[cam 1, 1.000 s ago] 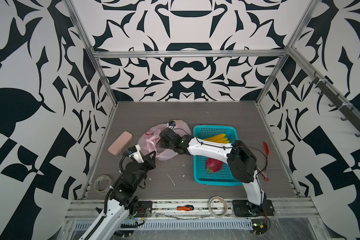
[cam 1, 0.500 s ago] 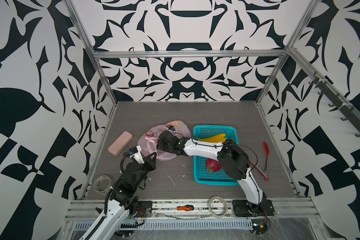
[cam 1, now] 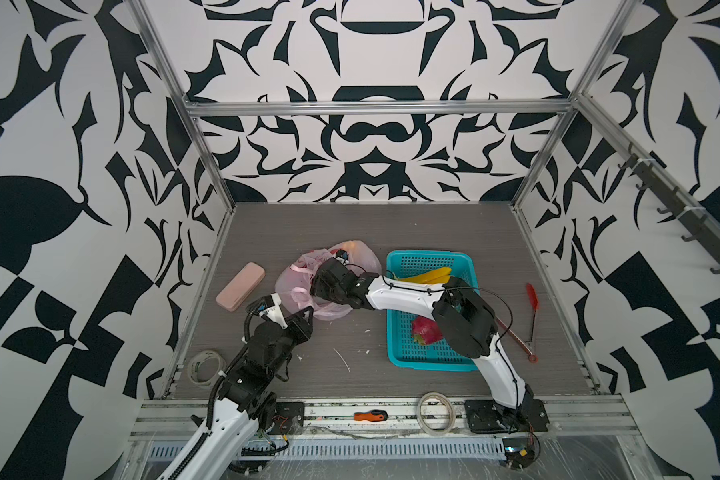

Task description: Untie the knot of the plastic bag and take out the fruit

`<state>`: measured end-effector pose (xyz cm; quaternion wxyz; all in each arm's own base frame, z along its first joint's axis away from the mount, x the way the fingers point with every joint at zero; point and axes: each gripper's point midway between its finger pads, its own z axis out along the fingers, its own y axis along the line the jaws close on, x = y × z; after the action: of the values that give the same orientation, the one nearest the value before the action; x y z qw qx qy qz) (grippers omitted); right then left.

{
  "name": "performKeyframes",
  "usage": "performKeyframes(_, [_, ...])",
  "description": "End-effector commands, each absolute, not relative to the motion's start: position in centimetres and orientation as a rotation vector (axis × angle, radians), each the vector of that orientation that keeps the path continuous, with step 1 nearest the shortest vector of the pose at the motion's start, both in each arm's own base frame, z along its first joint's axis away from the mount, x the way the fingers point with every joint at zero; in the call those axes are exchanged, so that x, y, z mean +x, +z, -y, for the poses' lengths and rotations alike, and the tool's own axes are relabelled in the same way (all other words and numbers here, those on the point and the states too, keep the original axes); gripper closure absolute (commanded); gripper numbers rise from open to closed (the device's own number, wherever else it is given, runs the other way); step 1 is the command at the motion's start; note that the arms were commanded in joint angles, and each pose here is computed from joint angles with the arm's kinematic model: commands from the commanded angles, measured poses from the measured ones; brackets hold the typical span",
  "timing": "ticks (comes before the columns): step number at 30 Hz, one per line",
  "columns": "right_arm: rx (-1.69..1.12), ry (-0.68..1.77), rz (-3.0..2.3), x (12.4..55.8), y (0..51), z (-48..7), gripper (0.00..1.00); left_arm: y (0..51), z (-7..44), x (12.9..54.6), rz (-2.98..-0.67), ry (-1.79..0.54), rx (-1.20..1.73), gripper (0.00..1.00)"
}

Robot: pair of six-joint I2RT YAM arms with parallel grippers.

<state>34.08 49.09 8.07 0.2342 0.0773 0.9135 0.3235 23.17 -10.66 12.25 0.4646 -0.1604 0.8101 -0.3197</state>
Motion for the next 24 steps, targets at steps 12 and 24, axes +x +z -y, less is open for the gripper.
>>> performKeyframes(12, [0.172, 1.019, -2.419, 34.0, 12.4, -49.5, 0.35, 15.6, 11.7, 25.5, -2.031, -0.668, -0.250, 0.43])
performKeyframes(24, [0.212, 1.000, -2.421, 33.9, 11.8, -48.7, 0.36, 18.2, 11.3, 26.6, -1.917, -0.653, -0.253, 1.00])
